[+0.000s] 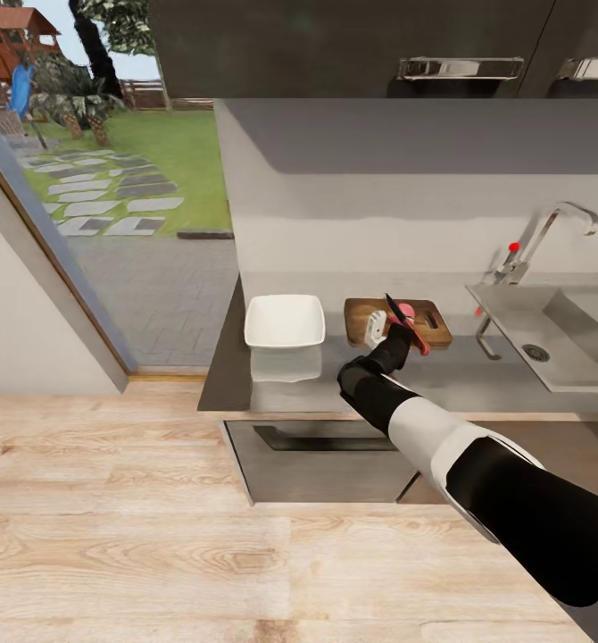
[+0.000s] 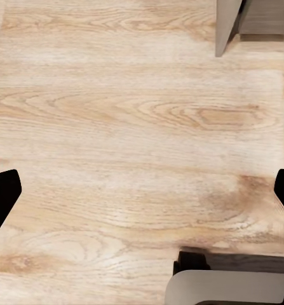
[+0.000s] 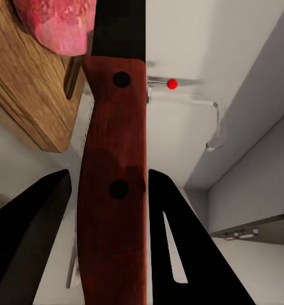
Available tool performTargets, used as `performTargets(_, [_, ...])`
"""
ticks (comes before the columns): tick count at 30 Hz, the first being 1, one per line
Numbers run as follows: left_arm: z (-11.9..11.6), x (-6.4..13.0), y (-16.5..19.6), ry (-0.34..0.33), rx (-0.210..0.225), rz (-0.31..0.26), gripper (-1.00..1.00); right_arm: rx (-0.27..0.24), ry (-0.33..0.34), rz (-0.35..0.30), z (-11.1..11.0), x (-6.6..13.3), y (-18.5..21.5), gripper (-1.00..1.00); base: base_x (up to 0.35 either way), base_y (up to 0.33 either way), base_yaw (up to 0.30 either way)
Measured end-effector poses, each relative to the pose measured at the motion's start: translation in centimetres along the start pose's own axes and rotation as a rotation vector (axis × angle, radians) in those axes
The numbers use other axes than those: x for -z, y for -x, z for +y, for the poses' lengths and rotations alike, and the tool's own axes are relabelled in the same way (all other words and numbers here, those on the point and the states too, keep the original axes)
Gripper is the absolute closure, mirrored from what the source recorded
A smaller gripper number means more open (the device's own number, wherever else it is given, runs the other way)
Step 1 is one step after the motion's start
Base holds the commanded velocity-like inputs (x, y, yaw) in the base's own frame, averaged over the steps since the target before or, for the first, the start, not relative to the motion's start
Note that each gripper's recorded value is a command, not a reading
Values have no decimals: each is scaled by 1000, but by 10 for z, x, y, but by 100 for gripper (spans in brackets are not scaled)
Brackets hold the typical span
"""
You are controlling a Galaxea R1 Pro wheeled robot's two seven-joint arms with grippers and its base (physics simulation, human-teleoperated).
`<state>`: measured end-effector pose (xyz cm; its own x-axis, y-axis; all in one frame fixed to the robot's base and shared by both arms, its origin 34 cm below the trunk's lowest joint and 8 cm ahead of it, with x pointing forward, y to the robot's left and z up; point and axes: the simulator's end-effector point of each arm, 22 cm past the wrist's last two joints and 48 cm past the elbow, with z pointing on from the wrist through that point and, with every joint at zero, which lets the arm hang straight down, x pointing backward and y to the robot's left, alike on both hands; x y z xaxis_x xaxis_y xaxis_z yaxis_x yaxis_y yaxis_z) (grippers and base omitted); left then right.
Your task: In the kitchen, take the Vidalia onion out of the sink, dice it on the chopping board with the paring knife, put the diced onion into the bowl on the countertop, then place both the paring knife and the chopping board into the sink.
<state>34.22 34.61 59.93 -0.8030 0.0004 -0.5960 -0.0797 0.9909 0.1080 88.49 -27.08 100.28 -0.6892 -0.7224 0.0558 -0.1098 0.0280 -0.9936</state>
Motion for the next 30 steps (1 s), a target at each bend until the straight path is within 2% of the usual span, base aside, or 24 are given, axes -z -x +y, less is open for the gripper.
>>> performTargets(5, [0,0,0,0,0,0,-100,1,0,2,0,-1,-1,100,0,-152,0])
performTargets(18, [0,0,0,0,0,-1,-100,0,0,-3,0,1,1,100,0,-11,0])
performTargets(30, [0,0,0,0,0,-1,-100,-1,0,-4,0,2,2,100,38,90,0])
